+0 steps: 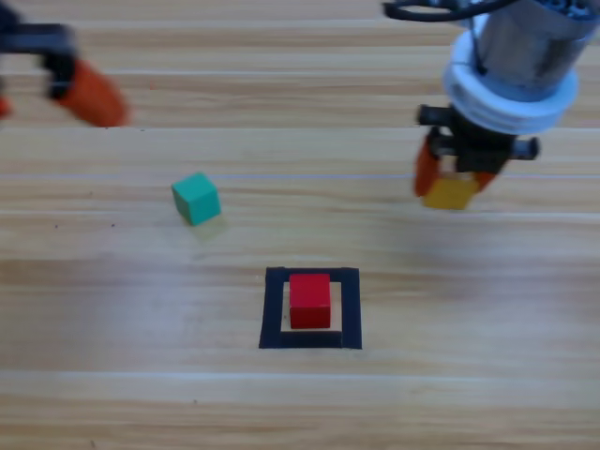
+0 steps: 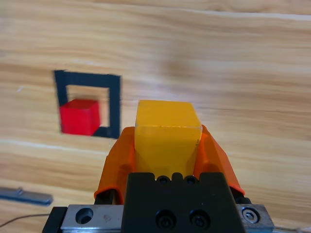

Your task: Stack the blocks in the rectangular block: red at the bottom, yellow in the middle, green on top

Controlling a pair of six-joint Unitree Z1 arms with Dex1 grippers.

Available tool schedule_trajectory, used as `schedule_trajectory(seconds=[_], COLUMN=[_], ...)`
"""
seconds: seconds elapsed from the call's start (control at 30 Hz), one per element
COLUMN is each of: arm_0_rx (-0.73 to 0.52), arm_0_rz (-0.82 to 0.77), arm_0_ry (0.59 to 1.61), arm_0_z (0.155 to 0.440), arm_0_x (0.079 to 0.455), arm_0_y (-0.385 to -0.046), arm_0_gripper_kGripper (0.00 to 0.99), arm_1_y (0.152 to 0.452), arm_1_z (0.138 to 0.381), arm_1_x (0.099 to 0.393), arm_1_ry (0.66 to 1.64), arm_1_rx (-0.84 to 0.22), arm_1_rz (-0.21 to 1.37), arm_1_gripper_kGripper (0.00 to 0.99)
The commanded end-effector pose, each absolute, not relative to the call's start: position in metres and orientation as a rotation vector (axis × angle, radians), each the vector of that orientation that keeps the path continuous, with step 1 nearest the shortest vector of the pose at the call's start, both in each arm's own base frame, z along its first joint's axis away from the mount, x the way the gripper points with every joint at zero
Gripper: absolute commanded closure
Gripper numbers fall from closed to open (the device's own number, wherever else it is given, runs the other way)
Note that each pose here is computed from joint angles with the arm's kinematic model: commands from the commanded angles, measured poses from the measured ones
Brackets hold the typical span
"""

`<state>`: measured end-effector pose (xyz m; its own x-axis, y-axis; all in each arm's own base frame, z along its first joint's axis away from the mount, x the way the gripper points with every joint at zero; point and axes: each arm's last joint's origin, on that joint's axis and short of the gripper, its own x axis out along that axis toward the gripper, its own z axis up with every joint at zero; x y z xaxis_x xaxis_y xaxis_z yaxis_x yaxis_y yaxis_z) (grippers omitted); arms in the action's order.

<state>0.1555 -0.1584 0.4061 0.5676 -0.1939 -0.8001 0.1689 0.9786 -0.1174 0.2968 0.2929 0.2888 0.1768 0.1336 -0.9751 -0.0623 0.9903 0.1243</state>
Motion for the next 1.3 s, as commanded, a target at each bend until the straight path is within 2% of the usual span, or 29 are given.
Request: schedule_trajectory(seconds=[0.03,0.1,0.2,0.4,1.3], arm_0_rx=[-0.083,-0.089,-0.088,-0.058,-0.028], arm_0_rz=[-0.193,-0.247,-0.283,-0.299,-0.302], arm_0_ry=[0.788,0.754,0.789,0.838,0.943], arm_0_z=[0.388,0.383,0.383,0.378,0.365], arm_0_x=[0.113,0.096,0.092,0.091,0.099], arm_0_y=[-0.091,-0.076,-0.074,-0.075,-0.086], arm_0_gripper_kGripper=[0.0,0.0,0.0,0.0,0.0], arm_1_y=[0.36,0.377,0.401,0.419,0.435], arm_1_z=[0.261,0.25,0.234,0.216,0.19], arm_1_x=[0.267,0.266,0.27,0.273,0.261], arm_1_ry=[1.433,1.448,1.472,1.487,1.527], arm_1_rx=[-0.05,-0.074,-0.108,-0.117,-0.149], arm_1_rz=[0.205,0.207,0.2,0.198,0.162], arm_1_gripper_kGripper=[0.99,0.99,0.99,0.99,0.99])
